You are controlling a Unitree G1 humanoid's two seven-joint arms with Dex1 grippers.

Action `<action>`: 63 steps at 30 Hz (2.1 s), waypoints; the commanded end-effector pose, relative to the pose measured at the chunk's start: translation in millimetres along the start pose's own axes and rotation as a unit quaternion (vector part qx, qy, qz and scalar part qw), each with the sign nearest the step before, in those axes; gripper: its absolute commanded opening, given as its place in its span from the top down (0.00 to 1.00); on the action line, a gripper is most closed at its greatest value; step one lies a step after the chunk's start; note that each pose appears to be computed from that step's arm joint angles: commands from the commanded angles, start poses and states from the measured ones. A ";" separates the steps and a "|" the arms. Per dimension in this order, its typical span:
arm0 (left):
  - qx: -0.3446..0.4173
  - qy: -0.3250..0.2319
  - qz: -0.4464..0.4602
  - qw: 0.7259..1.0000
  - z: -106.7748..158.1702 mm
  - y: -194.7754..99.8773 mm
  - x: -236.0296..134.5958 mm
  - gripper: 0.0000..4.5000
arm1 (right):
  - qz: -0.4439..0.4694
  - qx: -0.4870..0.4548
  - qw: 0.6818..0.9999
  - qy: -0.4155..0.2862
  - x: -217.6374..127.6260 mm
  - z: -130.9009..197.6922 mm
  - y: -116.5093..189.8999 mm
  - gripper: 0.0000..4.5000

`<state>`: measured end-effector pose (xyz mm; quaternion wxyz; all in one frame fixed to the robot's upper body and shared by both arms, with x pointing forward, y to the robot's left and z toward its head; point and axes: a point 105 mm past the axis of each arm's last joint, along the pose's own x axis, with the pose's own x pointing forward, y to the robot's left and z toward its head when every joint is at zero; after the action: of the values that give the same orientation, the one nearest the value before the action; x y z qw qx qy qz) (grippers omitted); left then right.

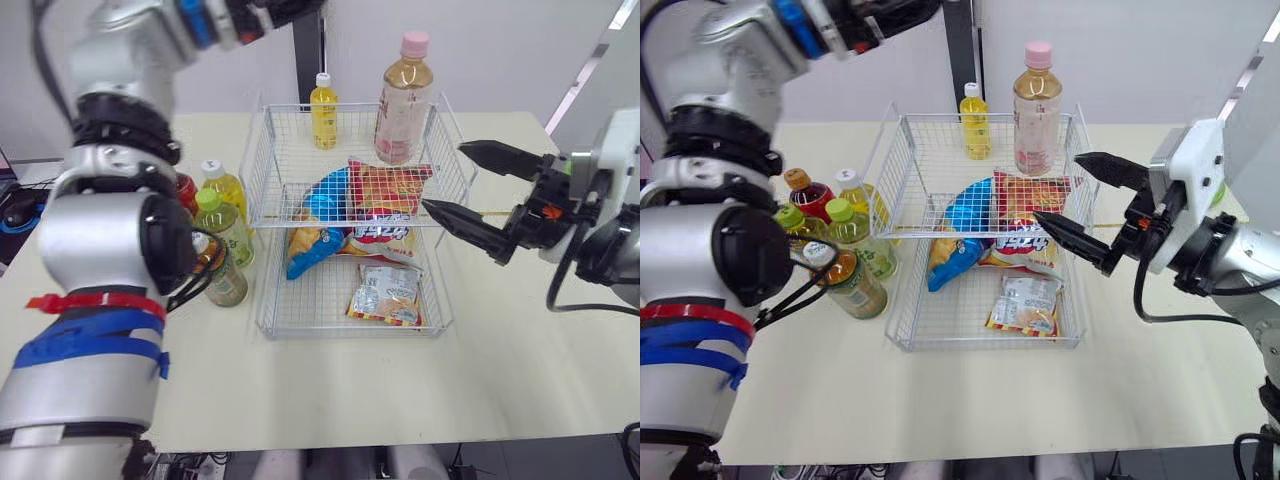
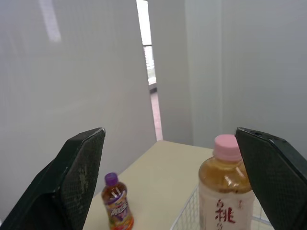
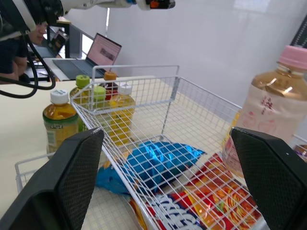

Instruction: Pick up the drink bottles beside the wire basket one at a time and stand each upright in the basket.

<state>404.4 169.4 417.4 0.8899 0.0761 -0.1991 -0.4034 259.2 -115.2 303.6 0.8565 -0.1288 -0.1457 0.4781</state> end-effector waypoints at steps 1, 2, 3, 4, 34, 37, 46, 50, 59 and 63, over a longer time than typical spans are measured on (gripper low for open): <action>0.035 -0.027 0.078 0.996 27.1 20.5 -47.5 0.00 | 0.048 -0.006 0.998 -0.026 9.6 8.4 1.0 0.00; 0.048 -0.021 0.113 0.992 27.1 26.4 -71.4 0.00 | 0.066 -0.003 0.997 -0.032 14.6 9.4 1.0 0.00; 0.060 -0.014 0.138 0.988 27.1 27.7 -90.1 0.00 | 0.080 -0.001 0.996 -0.037 18.4 10.1 0.7 0.00; 0.070 -0.004 0.164 0.984 25.9 27.3 -109.2 0.00 | 0.093 0.002 0.995 -0.041 22.0 10.4 0.2 0.00; -0.019 0.149 0.376 0.914 -73.5 -104.3 -294.9 0.00 | 0.228 0.001 0.971 -0.075 64.3 -0.8 1.9 0.00; -0.015 0.152 0.360 0.920 -81.4 -87.6 -275.0 0.00 | 0.212 -0.006 0.975 -0.068 60.5 -1.6 -0.2 0.00; 0.004 0.170 0.328 0.929 -110.7 -44.6 -225.7 0.00 | 0.177 -0.014 0.982 -0.056 49.9 0.1 -0.9 0.00; 0.004 0.172 0.327 0.929 -122.2 -28.1 -210.6 0.00 | 0.167 -0.018 0.985 -0.048 46.0 -0.1 -1.1 0.00; -0.002 0.166 0.310 0.936 -142.2 -18.5 -187.7 0.00 | 0.153 -0.022 0.987 -0.044 43.7 2.8 -1.0 0.00; -0.004 0.163 0.303 0.939 -146.0 -15.7 -182.1 0.00 | 0.150 -0.022 0.988 -0.042 43.2 4.0 -1.1 0.00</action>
<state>345.1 292.6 214.3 0.9928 0.0612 -0.0395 -0.0954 287.2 -75.3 300.0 0.7671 -0.1347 -0.1447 0.6103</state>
